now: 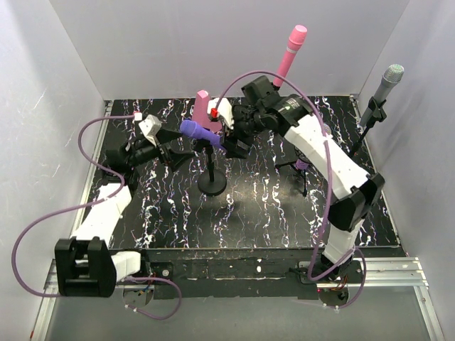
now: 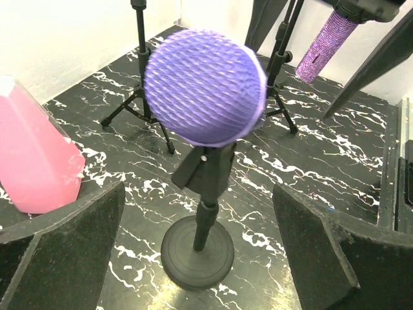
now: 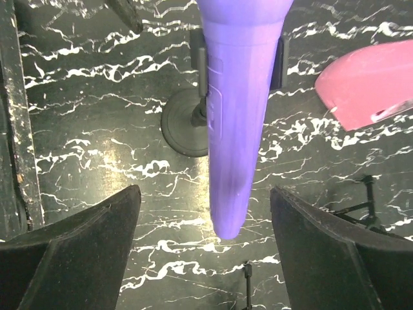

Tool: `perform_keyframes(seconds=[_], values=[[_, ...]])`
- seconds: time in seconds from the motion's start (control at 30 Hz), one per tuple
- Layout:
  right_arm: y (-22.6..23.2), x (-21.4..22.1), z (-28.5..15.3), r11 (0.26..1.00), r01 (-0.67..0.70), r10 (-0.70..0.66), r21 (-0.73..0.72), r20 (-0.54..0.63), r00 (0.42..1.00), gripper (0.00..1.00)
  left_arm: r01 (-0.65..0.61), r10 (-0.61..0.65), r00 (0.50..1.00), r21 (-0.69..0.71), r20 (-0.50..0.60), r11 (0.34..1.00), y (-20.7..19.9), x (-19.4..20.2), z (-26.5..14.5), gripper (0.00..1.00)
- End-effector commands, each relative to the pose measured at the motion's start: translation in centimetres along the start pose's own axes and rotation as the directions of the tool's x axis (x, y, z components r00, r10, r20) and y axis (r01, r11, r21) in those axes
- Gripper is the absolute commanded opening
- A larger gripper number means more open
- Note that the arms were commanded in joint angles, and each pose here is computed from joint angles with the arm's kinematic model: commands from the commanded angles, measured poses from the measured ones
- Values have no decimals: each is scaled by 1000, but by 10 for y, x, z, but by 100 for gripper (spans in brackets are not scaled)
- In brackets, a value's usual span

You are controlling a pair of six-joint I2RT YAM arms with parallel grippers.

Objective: Attach the microphones to the stand

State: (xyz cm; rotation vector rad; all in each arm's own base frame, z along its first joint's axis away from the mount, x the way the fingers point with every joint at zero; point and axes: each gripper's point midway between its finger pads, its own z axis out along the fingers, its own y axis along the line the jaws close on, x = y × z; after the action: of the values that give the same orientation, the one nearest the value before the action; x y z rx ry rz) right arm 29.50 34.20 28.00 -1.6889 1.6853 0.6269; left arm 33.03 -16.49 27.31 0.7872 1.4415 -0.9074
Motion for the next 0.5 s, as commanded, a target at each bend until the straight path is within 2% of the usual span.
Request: perform_keyframes(seconds=[0.0,0.2,0.37,0.47], values=[[13,-29,-34,998,63,-66,24,104,992,88,-41,44,999,-123,23,992,-4,-10,-17,98],[26,-32,-51,997,72,-73,18,130,989,88,-19,19,1000,-239,-3,971,-5,-11,-32,98],[45,-36,-73,996,89,-90,12,169,982,89,100,-91,995,-387,41,917,-2,-12,-50,98],[58,-42,-95,995,102,-105,22,200,974,92,191,-172,982,-429,83,883,-6,-12,-57,98]])
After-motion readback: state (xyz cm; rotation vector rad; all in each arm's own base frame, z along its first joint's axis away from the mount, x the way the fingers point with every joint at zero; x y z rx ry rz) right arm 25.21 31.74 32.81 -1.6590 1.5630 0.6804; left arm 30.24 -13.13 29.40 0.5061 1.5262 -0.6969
